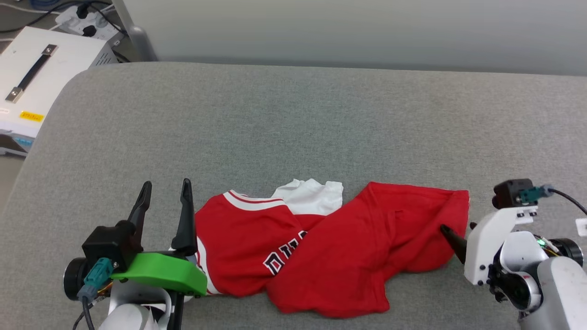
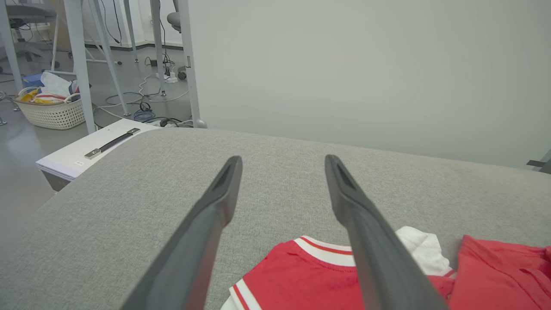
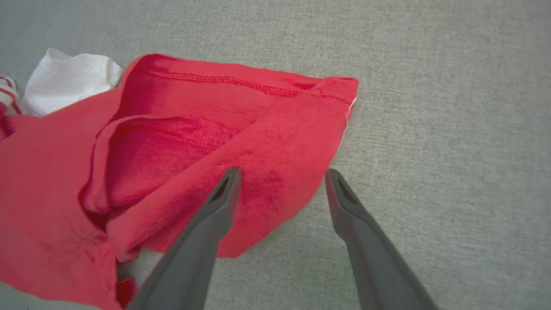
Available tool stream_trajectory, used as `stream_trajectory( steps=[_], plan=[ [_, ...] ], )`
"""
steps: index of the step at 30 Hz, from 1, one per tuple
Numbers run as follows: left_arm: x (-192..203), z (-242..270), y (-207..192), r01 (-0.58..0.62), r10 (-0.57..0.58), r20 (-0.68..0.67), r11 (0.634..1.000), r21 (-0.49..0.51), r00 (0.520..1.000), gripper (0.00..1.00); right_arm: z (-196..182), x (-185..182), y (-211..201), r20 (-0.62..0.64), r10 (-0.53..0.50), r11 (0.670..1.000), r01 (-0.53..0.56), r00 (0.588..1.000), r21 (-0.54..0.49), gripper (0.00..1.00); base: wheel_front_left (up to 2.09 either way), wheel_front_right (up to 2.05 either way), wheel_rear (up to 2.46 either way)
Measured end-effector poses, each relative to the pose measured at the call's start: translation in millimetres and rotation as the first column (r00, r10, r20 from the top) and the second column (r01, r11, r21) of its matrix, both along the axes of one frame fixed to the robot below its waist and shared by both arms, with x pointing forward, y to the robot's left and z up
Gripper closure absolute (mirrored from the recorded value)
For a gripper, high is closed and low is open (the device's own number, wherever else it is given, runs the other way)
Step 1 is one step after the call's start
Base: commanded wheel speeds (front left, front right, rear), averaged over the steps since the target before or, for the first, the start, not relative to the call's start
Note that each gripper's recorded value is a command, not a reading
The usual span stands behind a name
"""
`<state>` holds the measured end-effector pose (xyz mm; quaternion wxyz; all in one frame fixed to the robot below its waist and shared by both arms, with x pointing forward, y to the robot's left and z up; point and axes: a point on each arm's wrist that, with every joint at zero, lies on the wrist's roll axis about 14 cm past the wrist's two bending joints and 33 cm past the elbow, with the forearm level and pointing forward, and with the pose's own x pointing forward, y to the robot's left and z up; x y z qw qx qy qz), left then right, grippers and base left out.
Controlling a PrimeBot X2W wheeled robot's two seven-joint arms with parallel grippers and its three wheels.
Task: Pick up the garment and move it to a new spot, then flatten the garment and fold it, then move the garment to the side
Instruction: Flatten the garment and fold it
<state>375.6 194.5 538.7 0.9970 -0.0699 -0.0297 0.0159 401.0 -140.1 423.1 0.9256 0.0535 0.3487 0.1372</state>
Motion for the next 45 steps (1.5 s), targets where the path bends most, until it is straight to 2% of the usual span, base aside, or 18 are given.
stream_trajectory(
  steps=[4, 7, 9, 13, 14, 15, 19, 24, 27, 30, 34, 37, 44, 45],
  plan=[
    [3.3, -6.2, 3.7, -0.014, 0.014, -0.013, 1.000, -0.003, 1.000, 0.00, -10.6, 14.2, 20.8, -0.068, 0.100, 0.994, -0.102, 0.993, -0.025, 0.00, 0.00, 0.00, 0.00],
    [4.2, -13.1, 8.2, -0.028, 0.028, -0.032, 1.000, 0.000, 0.999, 0.00, -30.2, 10.9, 34.0, -0.170, 0.163, 0.984, -0.172, 0.972, -0.037, 0.00, 0.00, 0.00, 0.00],
    [3.8, -17.1, 9.7, -0.030, 0.030, -0.041, 1.000, 0.001, 0.999, 0.00, -51.5, -1.3, 34.8, -0.284, 0.186, 0.976, -0.209, 0.941, -0.055, 0.00, 0.00, 0.00, 0.00],
    [3.3, -19.4, 12.1, -0.036, 0.036, -0.040, 0.999, 0.000, 0.999, 0.00, -63.4, -7.9, 40.0, -0.393, 0.202, 0.972, -0.232, 0.897, -0.031, 0.00, 0.00, 0.00, 0.00],
    [3.0, -20.0, 13.0, -0.039, 0.039, -0.041, 0.999, 0.001, 0.998, 0.00, -64.0, -8.3, 40.8, -0.403, 0.203, 0.972, -0.232, 0.893, -0.024, 0.60, 0.00, 0.00, 0.00],
    [2.8, -20.8, 13.6, -0.040, 0.040, -0.042, 0.999, 0.001, 0.998, 0.00, -64.0, -8.4, 41.4, -0.408, 0.204, 0.973, -0.231, 0.890, -0.018, 1.00, 0.00, 0.00, 0.00],
    [3.7, -20.4, 14.0, -0.041, 0.041, -0.037, 0.999, 0.002, 0.998, 0.00, -61.5, -9.5, 38.1, -0.407, 0.190, 0.979, -0.206, 0.893, 0.005, 1.00, 0.00, 0.00, 0.00],
    [2.6, -17.3, 12.6, -0.034, 0.034, -0.028, 0.999, 0.004, 0.999, 0.00, -44.8, -4.3, 19.4, -0.321, 0.112, 0.994, -0.103, 0.941, 0.045, 1.00, 0.00, 0.00, 0.00],
    [0.4, -14.1, 10.1, -0.025, 0.025, -0.019, 1.000, 0.001, 1.000, 0.00, -38.2, -12.1, -10.7, -0.288, 0.022, 0.999, -0.010, 0.957, 0.044, 1.00, 0.00, 0.00, 0.00],
    [-3.3, -12.9, 6.2, -0.014, 0.014, -0.016, 1.000, -0.006, 1.000, 0.00, -35.8, -34.3, -48.2, -0.275, -0.087, 0.995, 0.096, 0.958, 0.019, 1.00, 0.00, 0.00, 0.00],
    [-5.6, -12.4, -0.1, 0.005, -0.005, -0.016, 1.000, -0.017, 1.000, 0.00, -39.4, -78.3, -78.1, -0.303, -0.204, 0.977, 0.214, 0.931, -0.001, 1.00, 0.00, 0.00, 0.00],
    [-4.1, -10.5, -8.1, 0.030, -0.030, -0.012, 0.999, -0.021, 0.999, 0.00, -45.9, -116.8, -85.3, -0.348, -0.279, 0.953, 0.302, 0.895, 0.013, 1.00, 0.00, 0.00, 0.00],
    [-1.5, -11.9, -18.5, 0.064, -0.064, -0.020, 0.998, -0.020, 0.998, 0.00, -64.3, -179.8, -86.9, -0.456, -0.351, 0.909, 0.414, 0.818, 0.043, 1.00, 0.00, 0.00, 0.00],
    [-1.4, -12.3, -19.0, 0.065, -0.066, -0.021, 0.998, -0.020, 0.998, 0.00, -65.6, -180.9, -84.5, -0.454, -0.352, 0.904, 0.423, 0.819, 0.063, 0.91, 0.00, 0.00, 0.00]
  ],
)
